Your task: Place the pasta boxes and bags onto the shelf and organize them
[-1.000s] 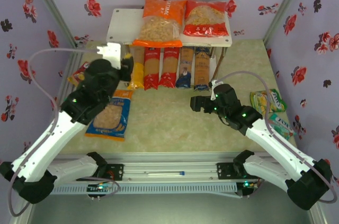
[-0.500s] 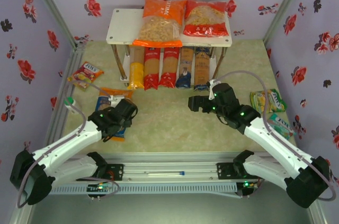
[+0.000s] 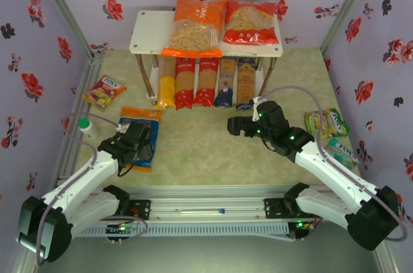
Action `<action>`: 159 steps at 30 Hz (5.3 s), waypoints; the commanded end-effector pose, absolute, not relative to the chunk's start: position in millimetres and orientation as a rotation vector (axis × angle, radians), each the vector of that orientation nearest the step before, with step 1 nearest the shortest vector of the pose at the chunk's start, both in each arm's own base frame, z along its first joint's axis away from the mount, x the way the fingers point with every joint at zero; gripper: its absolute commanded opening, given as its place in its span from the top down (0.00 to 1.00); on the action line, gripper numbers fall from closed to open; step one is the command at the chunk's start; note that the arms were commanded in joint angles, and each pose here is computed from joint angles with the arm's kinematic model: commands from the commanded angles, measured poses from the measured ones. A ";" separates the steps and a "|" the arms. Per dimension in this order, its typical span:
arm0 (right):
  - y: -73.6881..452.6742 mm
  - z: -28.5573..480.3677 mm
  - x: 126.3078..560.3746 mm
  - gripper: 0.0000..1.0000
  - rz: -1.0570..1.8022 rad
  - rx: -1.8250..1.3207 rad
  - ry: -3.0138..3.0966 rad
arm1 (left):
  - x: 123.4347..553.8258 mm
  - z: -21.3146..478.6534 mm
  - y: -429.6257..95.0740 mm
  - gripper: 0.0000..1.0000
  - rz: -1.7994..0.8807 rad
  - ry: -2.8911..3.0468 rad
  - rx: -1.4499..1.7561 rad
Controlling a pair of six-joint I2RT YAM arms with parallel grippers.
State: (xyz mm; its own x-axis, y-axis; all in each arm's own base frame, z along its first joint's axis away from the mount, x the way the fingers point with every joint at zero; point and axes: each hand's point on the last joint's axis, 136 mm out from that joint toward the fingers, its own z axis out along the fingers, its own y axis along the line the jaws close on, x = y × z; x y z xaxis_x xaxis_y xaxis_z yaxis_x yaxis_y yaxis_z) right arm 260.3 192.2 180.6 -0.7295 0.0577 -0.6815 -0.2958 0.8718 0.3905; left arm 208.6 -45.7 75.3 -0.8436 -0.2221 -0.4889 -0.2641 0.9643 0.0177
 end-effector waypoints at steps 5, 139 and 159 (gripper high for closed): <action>195.9 173.3 265.2 0.01 0.633 -0.176 2.323 | 228.7 87.7 -55.5 0.12 0.115 2.685 -0.205; 198.7 182.8 283.5 0.01 0.605 -0.147 2.362 | 463.6 559.3 -123.8 1.00 -0.245 1.516 0.072; 188.7 178.5 275.9 0.01 0.578 -0.141 2.358 | 469.9 533.4 -147.8 1.00 -0.075 1.605 -0.012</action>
State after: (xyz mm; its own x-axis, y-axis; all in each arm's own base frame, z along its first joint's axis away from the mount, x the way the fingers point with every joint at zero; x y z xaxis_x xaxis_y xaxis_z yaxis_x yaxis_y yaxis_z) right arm 276.4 195.3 182.1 -0.7531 0.0580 -0.6553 -0.2665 0.8838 0.3846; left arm 490.9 -162.9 454.9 -0.2586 0.0348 -0.9654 0.0844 0.9963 0.0133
